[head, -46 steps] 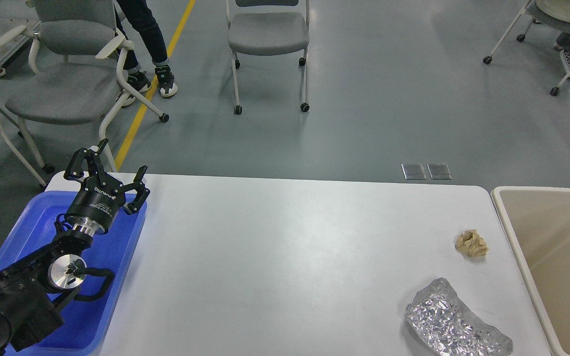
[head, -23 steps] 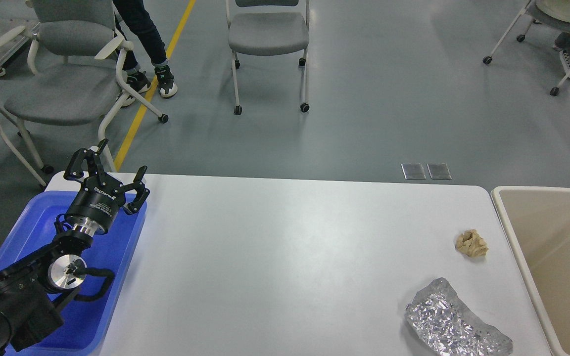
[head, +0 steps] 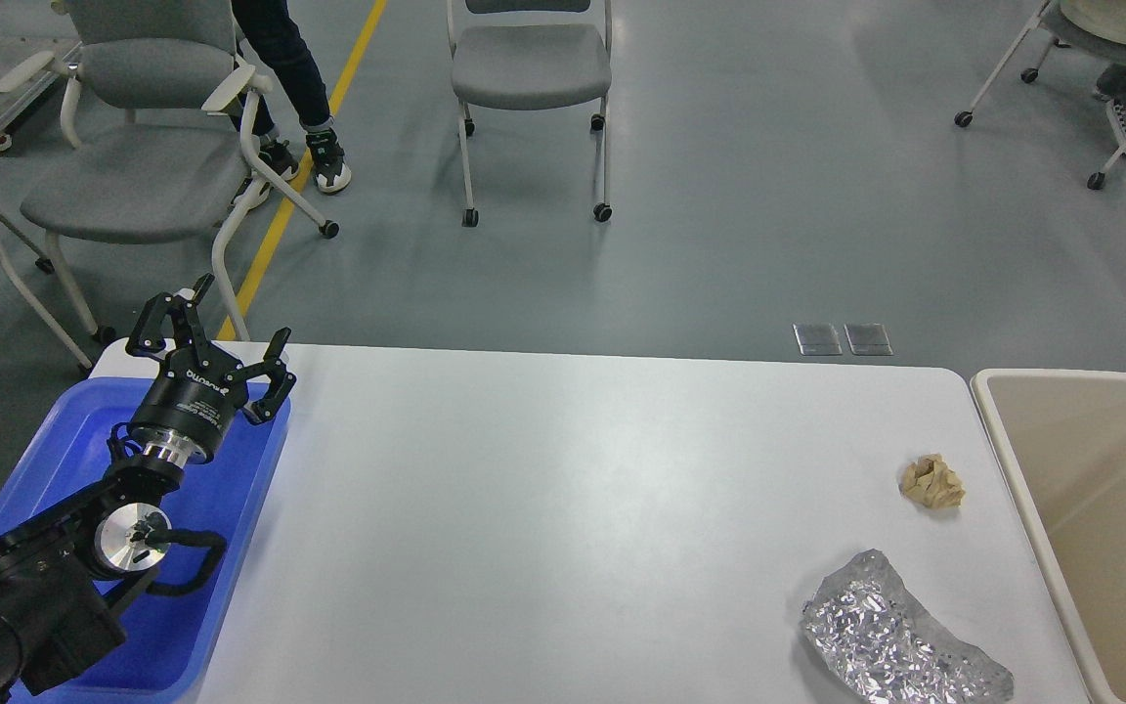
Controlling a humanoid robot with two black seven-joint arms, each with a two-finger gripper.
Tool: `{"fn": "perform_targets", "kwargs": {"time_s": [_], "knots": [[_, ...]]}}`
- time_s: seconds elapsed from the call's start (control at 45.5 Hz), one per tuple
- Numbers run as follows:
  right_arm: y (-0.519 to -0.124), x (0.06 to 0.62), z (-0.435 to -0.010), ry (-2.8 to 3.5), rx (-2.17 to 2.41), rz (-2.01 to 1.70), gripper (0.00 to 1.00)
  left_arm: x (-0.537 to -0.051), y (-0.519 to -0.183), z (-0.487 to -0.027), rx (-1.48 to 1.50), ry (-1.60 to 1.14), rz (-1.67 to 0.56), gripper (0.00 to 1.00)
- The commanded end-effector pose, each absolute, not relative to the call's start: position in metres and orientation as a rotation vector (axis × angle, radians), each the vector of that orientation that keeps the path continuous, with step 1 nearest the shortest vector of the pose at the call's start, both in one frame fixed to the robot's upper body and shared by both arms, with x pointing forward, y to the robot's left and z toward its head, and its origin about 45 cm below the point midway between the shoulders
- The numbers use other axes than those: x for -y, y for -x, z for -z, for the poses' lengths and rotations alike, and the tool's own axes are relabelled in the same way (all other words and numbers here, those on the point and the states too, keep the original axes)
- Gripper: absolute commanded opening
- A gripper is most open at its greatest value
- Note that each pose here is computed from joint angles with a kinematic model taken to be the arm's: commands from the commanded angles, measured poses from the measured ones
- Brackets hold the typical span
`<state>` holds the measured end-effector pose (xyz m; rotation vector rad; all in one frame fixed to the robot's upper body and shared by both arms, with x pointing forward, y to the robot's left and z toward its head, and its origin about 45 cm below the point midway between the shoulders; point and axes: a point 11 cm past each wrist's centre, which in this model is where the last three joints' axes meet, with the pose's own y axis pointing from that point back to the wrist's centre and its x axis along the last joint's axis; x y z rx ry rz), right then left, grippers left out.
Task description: Tidy desktop
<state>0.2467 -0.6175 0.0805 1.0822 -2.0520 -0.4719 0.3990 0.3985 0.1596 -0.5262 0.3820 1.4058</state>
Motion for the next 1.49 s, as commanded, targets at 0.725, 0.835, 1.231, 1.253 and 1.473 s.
{"fn": "perform_targets", "kwargs": {"time_s": [0.725,0.835,1.231,1.253,1.473], "knots": [[-0.265,0.619,-0.096,-1.102,2.247,0.527,1.00,-0.399,-0.399,-0.159,-0.383,0.526,-1.407,0.98],[-0.267,0.630,-0.111,-1.102,2.356,0.551,1.00,-0.399,-0.399,-0.159,-0.383,0.526,-1.407,0.98],[-0.333,0.619,-0.181,-1.464,2.613,0.582,1.00,-0.399,-0.399,-0.159,-0.382,0.527,-1.407,0.98],[-0.336,0.617,-0.186,-1.494,2.619,0.578,1.00,-0.399,-0.399,-0.160,-0.381,0.528,-1.406,0.98],[-0.361,0.588,-0.210,-1.747,2.591,0.569,1.00,-0.399,-0.399,-0.159,-0.382,0.526,-1.406,0.98]]}}
